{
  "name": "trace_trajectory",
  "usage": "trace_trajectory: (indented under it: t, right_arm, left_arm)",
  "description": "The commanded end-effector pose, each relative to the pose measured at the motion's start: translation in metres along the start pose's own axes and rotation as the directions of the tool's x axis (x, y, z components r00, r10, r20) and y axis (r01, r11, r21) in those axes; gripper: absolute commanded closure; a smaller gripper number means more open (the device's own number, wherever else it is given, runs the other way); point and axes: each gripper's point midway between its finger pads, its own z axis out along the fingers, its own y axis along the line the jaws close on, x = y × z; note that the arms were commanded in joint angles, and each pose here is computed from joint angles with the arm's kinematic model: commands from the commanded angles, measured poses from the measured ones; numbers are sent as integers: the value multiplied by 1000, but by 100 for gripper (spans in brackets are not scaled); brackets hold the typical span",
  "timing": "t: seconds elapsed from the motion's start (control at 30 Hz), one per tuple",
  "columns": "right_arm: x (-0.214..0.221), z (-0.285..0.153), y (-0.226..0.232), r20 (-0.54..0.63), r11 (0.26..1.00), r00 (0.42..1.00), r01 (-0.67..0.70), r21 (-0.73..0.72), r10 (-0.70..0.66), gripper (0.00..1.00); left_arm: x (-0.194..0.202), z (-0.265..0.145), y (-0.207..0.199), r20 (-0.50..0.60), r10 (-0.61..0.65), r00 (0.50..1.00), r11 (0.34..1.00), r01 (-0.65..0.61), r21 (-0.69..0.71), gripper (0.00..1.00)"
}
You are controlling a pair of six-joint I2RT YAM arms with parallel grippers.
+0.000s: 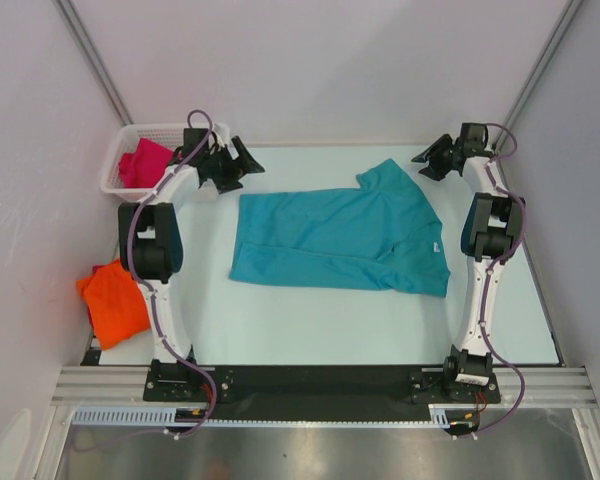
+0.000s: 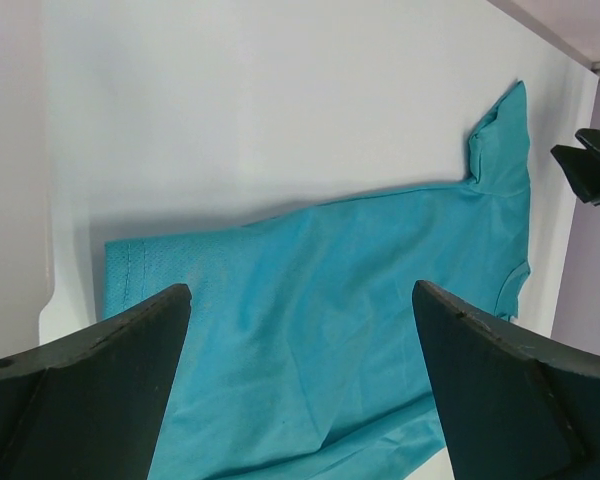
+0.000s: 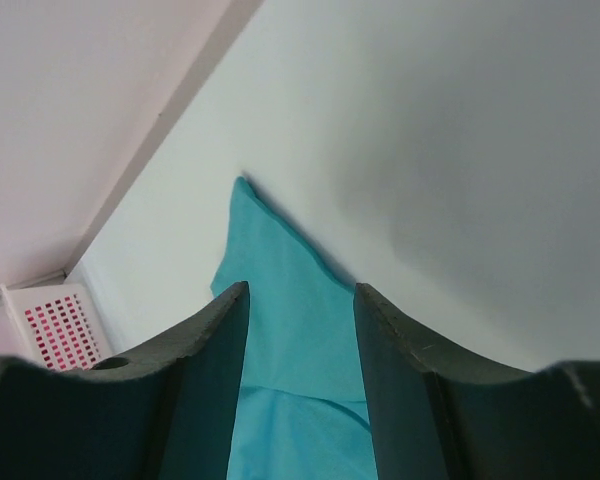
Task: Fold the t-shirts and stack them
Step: Grap the side of the flattened tshirt furthest away from the robot with both arms
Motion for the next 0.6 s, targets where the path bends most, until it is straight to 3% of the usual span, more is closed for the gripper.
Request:
trace_trajectory:
  t: [0.0, 0.37, 0.57]
  right_arm:
    - [-5, 7, -10, -9, 1000, 1000, 7, 16, -7, 48]
    - [9, 22, -28, -46, 1000, 999, -11, 29, 12, 48]
    - [14, 25, -27, -59, 1000, 998, -13, 18, 14, 49]
  left_arm:
    - [41, 16, 96, -82, -178, 981, 945, 147, -294, 0]
    - [47, 16, 113, -87, -230, 969, 903, 180, -391, 0]
    - [27, -7, 122, -52, -130, 990, 865, 88, -493, 1]
